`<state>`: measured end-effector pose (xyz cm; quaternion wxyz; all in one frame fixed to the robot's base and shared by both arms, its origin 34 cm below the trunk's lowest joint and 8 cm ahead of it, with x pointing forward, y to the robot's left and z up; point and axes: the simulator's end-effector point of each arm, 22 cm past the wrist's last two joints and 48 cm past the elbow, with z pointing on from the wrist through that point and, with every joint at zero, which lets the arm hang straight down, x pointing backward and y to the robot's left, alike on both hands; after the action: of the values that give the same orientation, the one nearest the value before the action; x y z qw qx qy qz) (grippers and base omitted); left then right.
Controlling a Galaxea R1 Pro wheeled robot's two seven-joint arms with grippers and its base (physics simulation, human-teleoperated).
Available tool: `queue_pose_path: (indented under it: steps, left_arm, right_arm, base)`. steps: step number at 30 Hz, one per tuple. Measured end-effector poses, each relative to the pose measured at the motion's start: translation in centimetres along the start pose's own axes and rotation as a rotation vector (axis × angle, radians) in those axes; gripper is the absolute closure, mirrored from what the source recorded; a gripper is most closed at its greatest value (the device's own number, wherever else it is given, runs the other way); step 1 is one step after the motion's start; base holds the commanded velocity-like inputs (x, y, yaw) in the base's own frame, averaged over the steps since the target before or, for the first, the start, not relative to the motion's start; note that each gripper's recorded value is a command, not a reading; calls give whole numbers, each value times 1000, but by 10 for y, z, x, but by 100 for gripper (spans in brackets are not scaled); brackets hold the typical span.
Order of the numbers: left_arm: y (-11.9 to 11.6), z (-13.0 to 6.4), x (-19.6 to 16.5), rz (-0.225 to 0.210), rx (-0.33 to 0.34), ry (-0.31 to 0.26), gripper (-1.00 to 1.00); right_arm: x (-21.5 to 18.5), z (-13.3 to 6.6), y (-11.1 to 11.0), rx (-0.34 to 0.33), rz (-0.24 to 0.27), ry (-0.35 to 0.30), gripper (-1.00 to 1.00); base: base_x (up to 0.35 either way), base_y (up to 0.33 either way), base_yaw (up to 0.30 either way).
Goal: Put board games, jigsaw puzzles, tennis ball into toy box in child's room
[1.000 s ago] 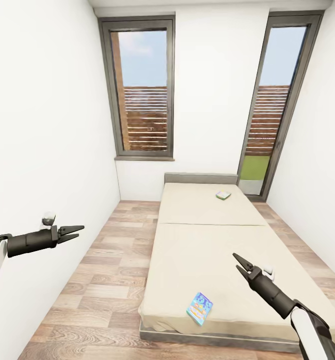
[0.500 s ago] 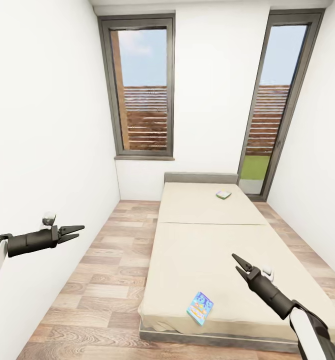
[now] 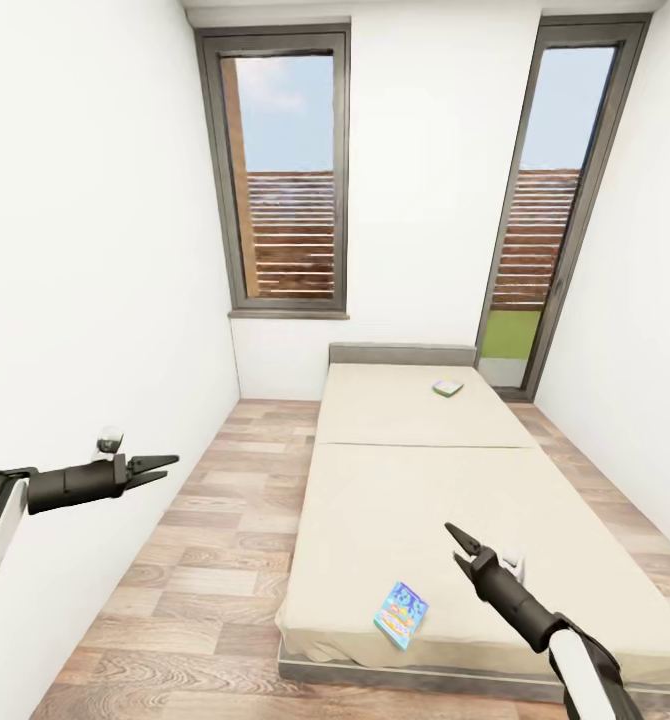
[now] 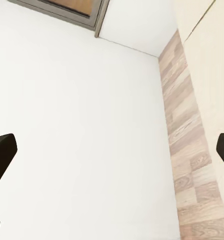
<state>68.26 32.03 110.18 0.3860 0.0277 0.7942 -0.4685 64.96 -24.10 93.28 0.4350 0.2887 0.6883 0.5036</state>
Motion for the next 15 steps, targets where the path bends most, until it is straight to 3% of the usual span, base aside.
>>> queue_pose_path:
  steps: [10, 15]
  left_arm:
    - [5, 13, 11, 7, 11, 16, -100]
    - [9, 16, 14, 11, 13, 16, -100]
  right_arm:
    - [24, 14, -55, 81, 150, 28, -100]
    - [16, 11, -74, 96, 206, -25, -100]
  base:
    - [0, 0, 0]
    - [0, 0, 0]
